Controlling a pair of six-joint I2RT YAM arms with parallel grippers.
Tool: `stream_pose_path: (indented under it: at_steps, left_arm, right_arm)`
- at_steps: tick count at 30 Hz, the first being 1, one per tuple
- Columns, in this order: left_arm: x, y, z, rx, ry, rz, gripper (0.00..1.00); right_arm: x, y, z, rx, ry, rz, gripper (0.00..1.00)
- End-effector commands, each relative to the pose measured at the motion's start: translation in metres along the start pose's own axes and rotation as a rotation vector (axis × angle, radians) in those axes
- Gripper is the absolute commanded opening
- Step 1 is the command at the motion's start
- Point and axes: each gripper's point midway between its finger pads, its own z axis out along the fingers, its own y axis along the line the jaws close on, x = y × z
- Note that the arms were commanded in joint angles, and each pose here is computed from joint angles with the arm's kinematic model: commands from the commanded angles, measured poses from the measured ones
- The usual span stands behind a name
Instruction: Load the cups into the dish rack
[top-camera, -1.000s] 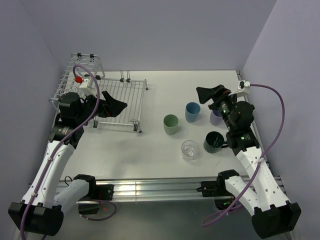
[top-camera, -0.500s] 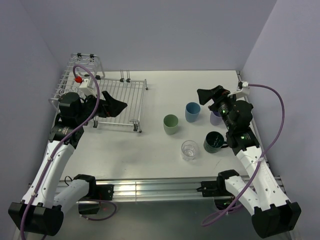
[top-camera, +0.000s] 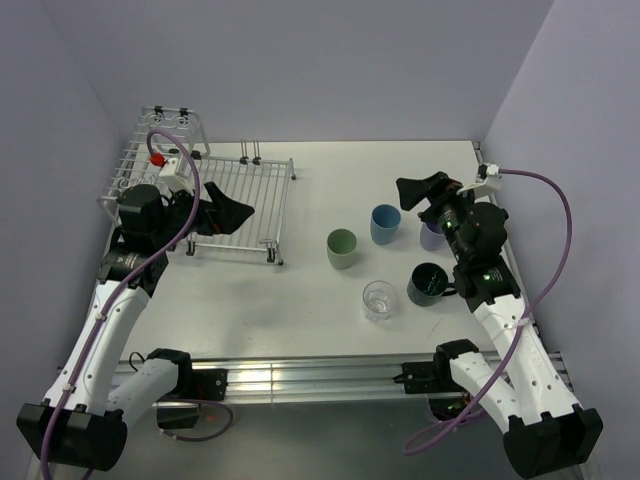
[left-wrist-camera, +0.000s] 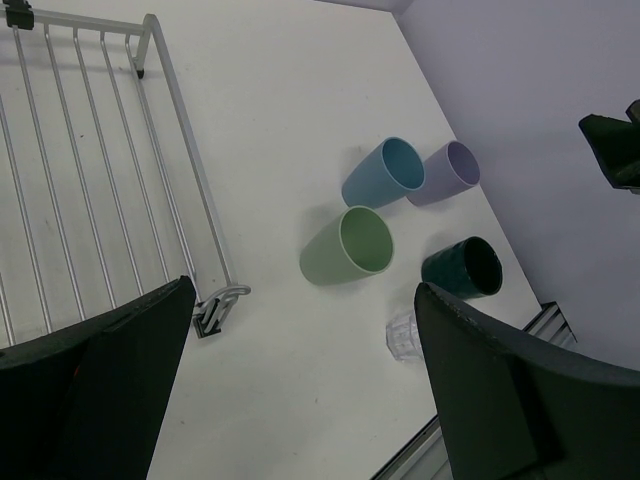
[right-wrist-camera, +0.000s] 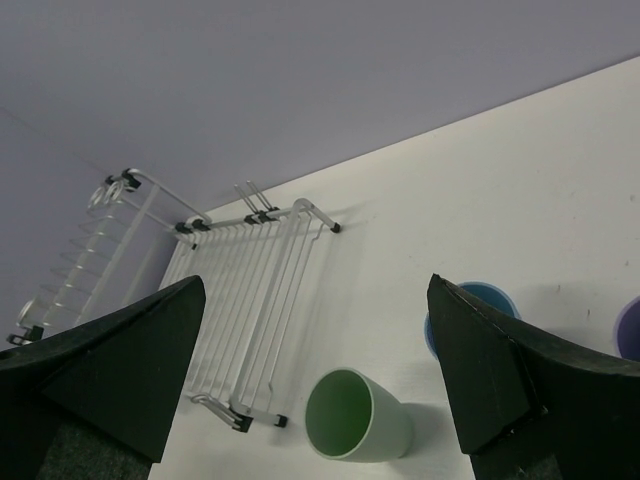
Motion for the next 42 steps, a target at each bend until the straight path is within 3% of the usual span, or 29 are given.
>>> stream_pose_path:
  at_steps: [1, 6, 10, 19, 23, 29, 42]
  left_arm:
    - [-0.018, -0.01, -0.004, 0.016, -0.047, 0.051, 0.99]
    - [-0.017, -0.006, -0.001, 0.003, -0.038, 0.042, 0.99]
    - [-0.019, -0.002, -0.001, -0.026, -0.048, 0.039, 0.99]
    - [-0.018, 0.01, 0.0, -0.085, -0.046, 0.028, 0.99]
    - [-0.017, 0.011, 0.002, -0.088, -0.038, 0.023, 0.99]
    - [-0.016, 0.012, 0.003, -0.09, -0.035, 0.018, 0.99]
    - [-0.014, 0.015, 0.005, -0.102, -0.025, 0.01, 0.99]
  right_arm:
    - [-0.019, 0.009, 0.0, -0.009, -0.035, -0.031, 1.0]
    - [-0.01, 0.007, 0.008, 0.013, 0.047, -0.07, 1.0]
    - [0.02, 0.006, 0.02, 0.039, 0.187, -0.141, 0.97]
    - [0.097, 0.03, 0.027, 0.091, 0.413, -0.328, 0.79]
    - [0.129, 0.041, 0.023, 0.062, 0.498, -0.369, 0.64]
    - [0.165, 0.046, 0.019, 0.077, 0.576, -0.45, 0.54]
    - [0.219, 0.044, 0.017, 0.078, 0.694, -0.516, 0.47]
